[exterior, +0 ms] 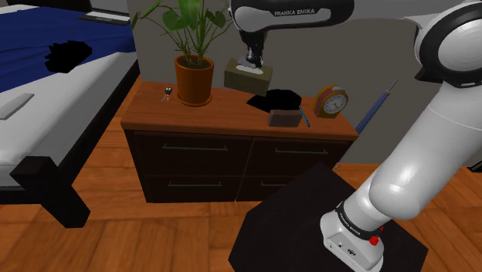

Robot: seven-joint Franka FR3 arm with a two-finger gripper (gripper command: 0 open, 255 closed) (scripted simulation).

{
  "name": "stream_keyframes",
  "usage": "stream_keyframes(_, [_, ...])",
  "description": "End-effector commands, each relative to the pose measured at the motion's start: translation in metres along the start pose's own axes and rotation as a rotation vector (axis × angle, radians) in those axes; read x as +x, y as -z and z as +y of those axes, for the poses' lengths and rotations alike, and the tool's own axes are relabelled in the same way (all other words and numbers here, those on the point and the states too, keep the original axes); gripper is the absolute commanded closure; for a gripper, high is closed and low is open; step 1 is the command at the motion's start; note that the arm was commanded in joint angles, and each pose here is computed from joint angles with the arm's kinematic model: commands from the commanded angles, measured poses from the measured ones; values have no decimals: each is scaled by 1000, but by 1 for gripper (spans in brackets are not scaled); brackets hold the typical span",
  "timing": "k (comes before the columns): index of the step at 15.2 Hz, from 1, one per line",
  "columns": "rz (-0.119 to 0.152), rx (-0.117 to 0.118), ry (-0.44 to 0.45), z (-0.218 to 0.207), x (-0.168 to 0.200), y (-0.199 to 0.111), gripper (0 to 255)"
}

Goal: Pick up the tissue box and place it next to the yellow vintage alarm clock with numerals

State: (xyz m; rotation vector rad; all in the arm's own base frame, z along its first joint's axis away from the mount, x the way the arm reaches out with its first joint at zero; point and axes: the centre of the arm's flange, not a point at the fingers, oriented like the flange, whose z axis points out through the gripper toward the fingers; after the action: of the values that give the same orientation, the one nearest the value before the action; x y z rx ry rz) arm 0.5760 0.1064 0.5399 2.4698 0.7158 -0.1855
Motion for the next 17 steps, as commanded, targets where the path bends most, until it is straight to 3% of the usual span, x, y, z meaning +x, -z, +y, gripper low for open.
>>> stream_keyframes(1, [0, 0, 0, 5, -3, 9, 255])
stream_keyframes(11, [0, 0, 0, 30, -17, 53, 255])
stream_keyframes(17, [0, 0, 0, 53, -72, 24, 255])
